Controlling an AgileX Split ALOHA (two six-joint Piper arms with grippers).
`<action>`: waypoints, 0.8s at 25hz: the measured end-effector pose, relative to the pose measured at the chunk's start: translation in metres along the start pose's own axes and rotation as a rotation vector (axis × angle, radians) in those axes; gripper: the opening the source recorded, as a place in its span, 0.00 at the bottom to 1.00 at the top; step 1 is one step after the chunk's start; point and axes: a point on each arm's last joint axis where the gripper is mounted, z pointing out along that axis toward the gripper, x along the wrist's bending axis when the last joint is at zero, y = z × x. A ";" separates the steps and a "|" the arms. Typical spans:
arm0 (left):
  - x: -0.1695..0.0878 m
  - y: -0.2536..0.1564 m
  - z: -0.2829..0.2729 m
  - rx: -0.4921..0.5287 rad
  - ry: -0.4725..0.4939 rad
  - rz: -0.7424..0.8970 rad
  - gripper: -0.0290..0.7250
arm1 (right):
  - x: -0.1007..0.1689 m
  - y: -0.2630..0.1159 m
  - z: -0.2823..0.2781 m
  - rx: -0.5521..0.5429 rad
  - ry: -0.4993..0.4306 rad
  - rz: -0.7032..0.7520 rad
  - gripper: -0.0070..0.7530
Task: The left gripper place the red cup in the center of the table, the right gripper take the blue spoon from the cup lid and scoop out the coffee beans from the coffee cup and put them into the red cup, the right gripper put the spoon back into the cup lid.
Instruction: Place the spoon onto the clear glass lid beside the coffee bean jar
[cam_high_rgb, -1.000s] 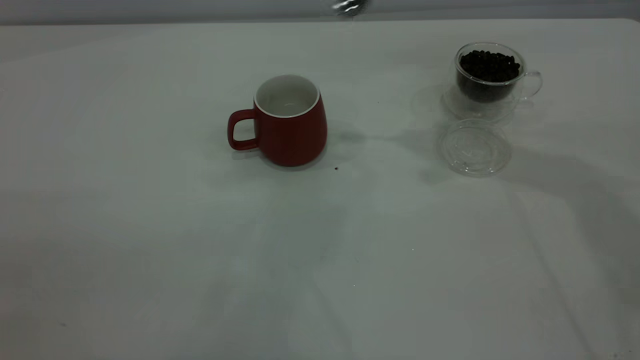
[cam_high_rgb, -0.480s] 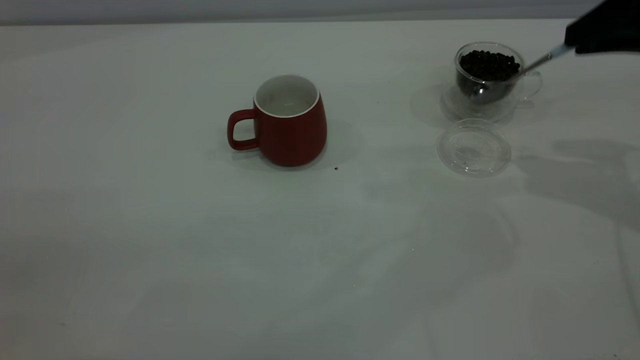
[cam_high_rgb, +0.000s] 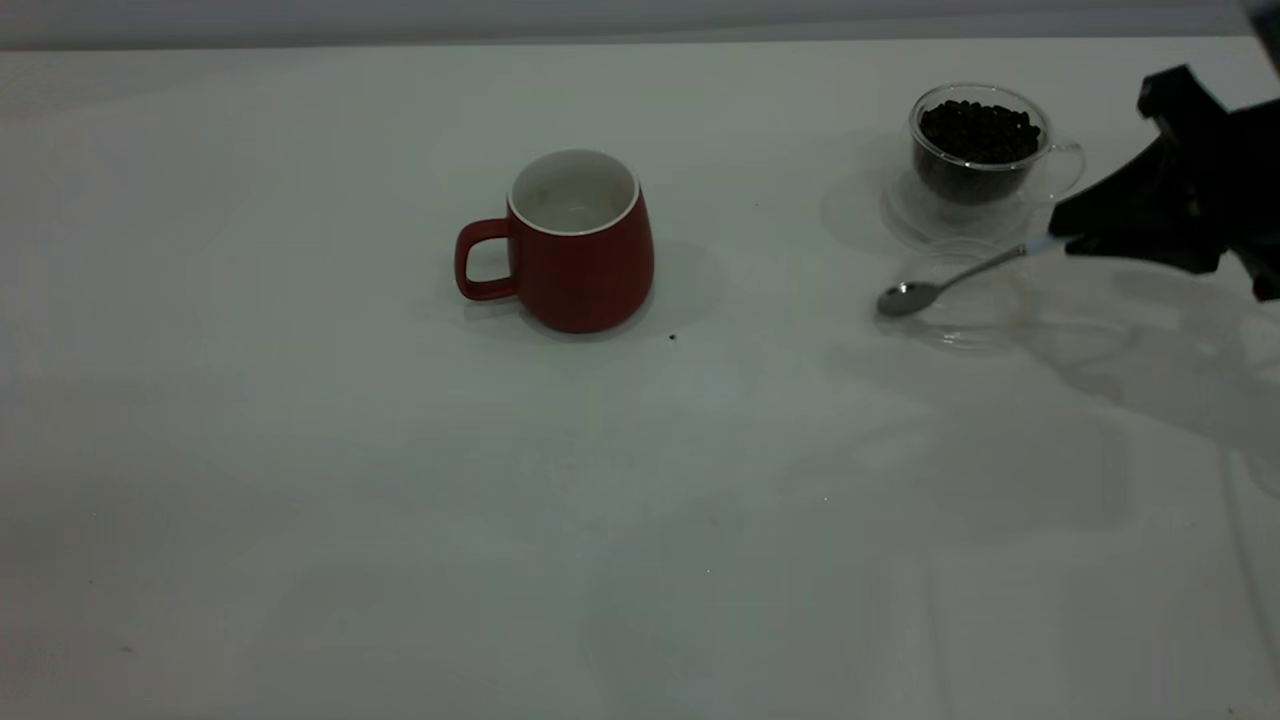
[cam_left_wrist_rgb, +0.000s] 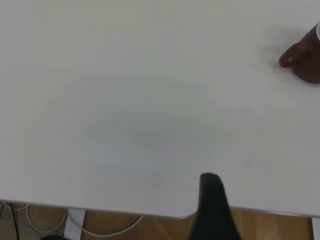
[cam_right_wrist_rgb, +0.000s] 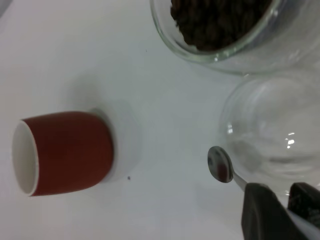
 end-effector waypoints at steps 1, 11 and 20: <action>0.000 0.000 0.000 0.000 0.000 0.000 0.82 | -0.003 0.000 0.003 0.004 -0.005 0.001 0.14; 0.000 0.000 0.000 0.000 0.000 0.000 0.82 | 0.008 0.003 0.005 0.011 0.142 -0.015 0.14; 0.000 0.000 0.000 0.000 0.000 -0.001 0.82 | -0.010 0.033 -0.038 -0.145 0.047 -0.021 0.14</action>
